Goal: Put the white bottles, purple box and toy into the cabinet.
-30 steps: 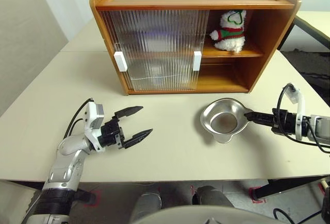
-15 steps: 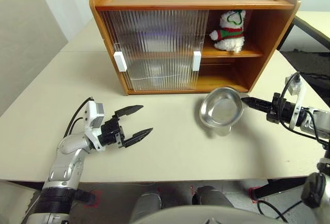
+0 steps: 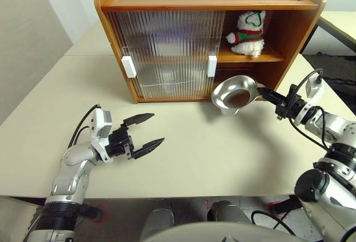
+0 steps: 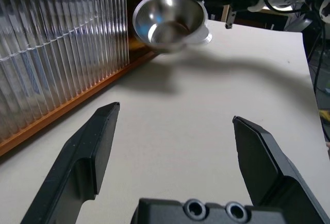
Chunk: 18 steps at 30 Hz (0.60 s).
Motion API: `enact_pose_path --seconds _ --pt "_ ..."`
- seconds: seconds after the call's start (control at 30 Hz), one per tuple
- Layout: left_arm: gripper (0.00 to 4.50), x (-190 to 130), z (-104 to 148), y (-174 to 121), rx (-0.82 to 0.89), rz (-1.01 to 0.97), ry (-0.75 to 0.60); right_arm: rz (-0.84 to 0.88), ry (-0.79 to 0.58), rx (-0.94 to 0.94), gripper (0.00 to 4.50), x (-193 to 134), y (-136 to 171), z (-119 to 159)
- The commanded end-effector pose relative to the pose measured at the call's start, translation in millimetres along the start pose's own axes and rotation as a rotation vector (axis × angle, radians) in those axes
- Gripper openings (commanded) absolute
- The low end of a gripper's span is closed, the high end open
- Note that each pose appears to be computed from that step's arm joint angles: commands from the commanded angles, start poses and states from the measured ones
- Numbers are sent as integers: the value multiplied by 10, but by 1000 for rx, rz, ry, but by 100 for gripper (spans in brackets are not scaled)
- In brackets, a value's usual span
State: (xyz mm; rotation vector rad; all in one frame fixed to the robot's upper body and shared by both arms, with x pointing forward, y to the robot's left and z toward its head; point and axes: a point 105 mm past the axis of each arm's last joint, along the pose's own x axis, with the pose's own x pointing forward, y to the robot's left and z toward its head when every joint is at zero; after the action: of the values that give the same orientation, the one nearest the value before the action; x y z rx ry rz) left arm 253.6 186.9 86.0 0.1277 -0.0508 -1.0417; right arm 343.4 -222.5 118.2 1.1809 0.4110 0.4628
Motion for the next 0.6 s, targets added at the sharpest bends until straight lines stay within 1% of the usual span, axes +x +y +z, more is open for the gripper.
enact_pose_path --seconds 0.03,0.2,0.43,0.6 --pt "450 16 18 -8 12 -15 13 20 -54 28 1 44 29 72" --pt "450 22 20 -5 14 -19 14 -30 -140 3 1 159 -83 154" --pt "450 14 28 1 19 -13 17 -84 -207 16 1 311 -194 200" --pt "450 11 34 -4 17 -11 18 -112 -246 -2 1 434 -209 190"
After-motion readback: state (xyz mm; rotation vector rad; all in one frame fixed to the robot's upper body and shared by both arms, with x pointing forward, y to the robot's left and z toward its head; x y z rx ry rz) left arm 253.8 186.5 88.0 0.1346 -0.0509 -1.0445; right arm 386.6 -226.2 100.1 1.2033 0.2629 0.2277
